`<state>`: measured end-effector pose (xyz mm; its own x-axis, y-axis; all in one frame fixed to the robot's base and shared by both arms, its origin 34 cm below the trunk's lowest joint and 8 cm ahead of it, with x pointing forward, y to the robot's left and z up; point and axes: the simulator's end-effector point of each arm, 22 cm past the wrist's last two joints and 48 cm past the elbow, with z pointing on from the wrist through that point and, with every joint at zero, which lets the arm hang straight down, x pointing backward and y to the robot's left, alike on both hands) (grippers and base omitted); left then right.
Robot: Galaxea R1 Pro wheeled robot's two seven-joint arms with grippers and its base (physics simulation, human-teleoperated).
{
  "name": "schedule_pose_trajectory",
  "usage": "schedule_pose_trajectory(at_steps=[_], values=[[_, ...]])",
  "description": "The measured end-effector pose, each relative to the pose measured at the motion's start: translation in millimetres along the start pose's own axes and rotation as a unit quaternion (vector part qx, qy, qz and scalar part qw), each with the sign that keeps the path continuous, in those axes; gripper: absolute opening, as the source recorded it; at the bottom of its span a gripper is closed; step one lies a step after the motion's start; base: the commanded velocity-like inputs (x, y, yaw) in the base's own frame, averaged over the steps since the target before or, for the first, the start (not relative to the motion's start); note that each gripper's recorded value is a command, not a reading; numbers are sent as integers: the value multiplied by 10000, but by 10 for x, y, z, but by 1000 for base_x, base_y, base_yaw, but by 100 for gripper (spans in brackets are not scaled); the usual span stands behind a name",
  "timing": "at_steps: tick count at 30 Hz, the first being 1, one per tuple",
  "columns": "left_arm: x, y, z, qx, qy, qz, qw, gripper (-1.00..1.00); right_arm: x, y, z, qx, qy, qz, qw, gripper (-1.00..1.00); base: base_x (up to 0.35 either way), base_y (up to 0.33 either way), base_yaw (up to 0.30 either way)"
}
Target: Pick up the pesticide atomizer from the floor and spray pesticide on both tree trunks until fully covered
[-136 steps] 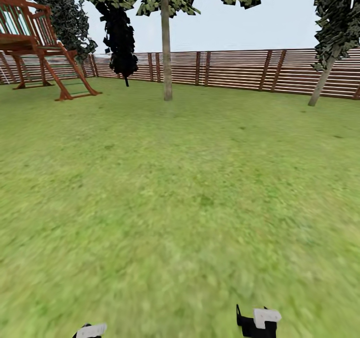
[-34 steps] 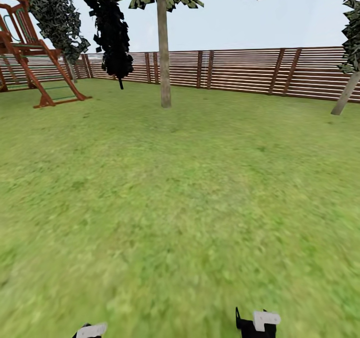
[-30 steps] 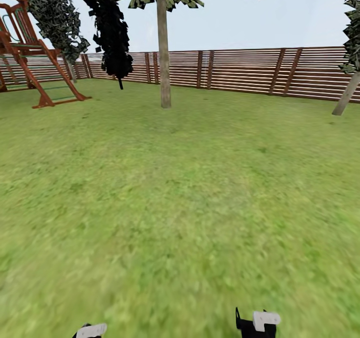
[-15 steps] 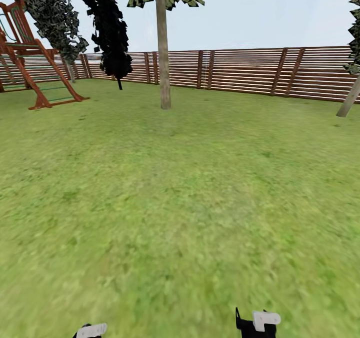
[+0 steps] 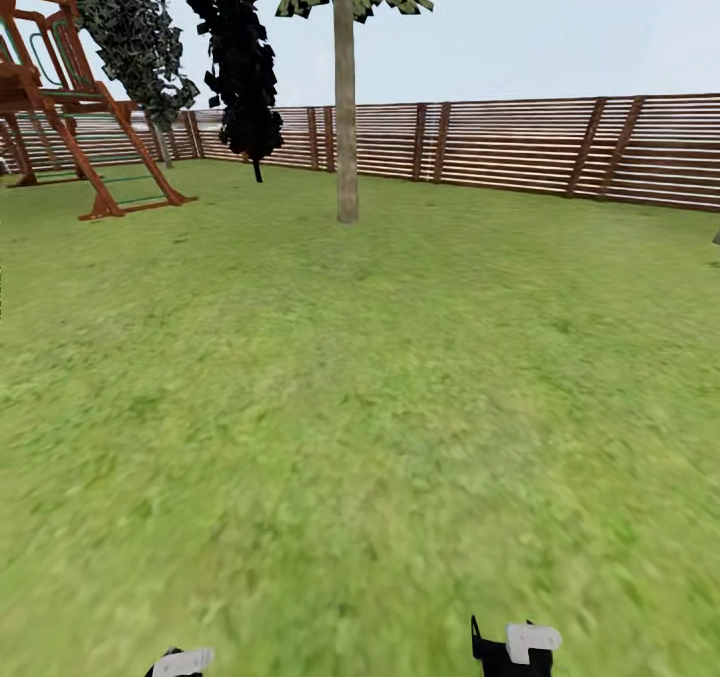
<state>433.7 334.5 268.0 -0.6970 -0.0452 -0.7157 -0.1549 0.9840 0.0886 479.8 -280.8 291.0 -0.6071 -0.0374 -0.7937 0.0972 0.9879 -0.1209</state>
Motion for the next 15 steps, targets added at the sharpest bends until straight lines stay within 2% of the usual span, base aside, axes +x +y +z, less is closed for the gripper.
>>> schedule_pose_trajectory(at_steps=[15], values=[[-31, -1, -1, 2, -34, -5, 10000, -100, -31, -1, 0, 1, -32, 5, 10000, 100, 339, 0, 4]])
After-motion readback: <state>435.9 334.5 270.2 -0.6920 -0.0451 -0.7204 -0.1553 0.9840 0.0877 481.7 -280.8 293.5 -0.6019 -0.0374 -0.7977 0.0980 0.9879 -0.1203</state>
